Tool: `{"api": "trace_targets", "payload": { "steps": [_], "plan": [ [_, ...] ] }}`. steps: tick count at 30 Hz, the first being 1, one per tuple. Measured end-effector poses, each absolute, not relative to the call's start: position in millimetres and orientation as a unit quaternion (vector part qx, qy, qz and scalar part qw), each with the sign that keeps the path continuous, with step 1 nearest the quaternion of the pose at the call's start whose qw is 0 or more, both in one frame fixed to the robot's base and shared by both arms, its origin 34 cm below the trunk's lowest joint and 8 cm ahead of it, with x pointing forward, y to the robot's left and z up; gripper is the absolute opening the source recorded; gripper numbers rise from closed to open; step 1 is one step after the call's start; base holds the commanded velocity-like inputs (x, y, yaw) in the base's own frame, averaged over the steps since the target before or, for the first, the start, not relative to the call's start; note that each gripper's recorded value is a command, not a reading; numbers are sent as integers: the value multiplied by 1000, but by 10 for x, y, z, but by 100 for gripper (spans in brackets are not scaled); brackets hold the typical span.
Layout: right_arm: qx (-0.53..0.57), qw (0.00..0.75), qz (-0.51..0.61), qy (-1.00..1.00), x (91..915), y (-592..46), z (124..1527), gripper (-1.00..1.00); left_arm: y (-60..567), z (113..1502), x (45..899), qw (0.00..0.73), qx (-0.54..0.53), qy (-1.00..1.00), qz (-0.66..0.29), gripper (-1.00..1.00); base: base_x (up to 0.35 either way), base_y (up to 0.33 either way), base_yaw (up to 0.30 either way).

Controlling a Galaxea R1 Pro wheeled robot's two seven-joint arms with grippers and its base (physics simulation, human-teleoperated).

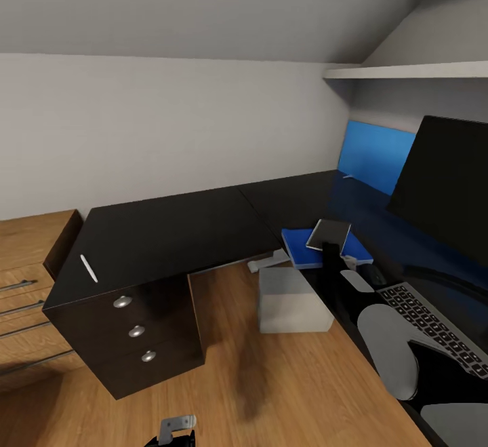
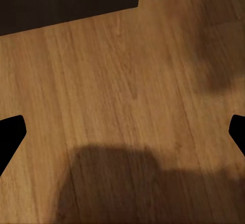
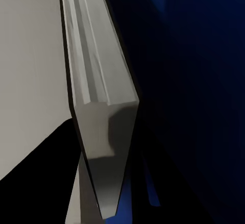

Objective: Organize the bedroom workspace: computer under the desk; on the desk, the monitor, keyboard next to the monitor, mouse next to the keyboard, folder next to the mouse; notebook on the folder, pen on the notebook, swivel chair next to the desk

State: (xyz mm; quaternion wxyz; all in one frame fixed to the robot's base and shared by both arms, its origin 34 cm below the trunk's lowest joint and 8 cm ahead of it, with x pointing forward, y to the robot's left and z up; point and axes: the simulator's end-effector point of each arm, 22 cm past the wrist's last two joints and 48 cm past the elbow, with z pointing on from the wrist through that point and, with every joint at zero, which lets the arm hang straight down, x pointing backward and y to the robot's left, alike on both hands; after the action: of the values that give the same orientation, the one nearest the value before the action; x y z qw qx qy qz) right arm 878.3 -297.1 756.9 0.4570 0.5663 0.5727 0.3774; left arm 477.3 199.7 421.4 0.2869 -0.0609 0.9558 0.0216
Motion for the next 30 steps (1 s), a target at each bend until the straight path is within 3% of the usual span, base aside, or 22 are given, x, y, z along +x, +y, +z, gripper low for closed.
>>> {"api": "trace_targets", "payload": {
  "steps": [30],
  "plan": [
    [570, 450, 376, 576, 8810, -2934, 7911, -100, 1994, 4605, 4812, 286, -61, 956, 21, 100, -4, 0, 0]
  ]
}}
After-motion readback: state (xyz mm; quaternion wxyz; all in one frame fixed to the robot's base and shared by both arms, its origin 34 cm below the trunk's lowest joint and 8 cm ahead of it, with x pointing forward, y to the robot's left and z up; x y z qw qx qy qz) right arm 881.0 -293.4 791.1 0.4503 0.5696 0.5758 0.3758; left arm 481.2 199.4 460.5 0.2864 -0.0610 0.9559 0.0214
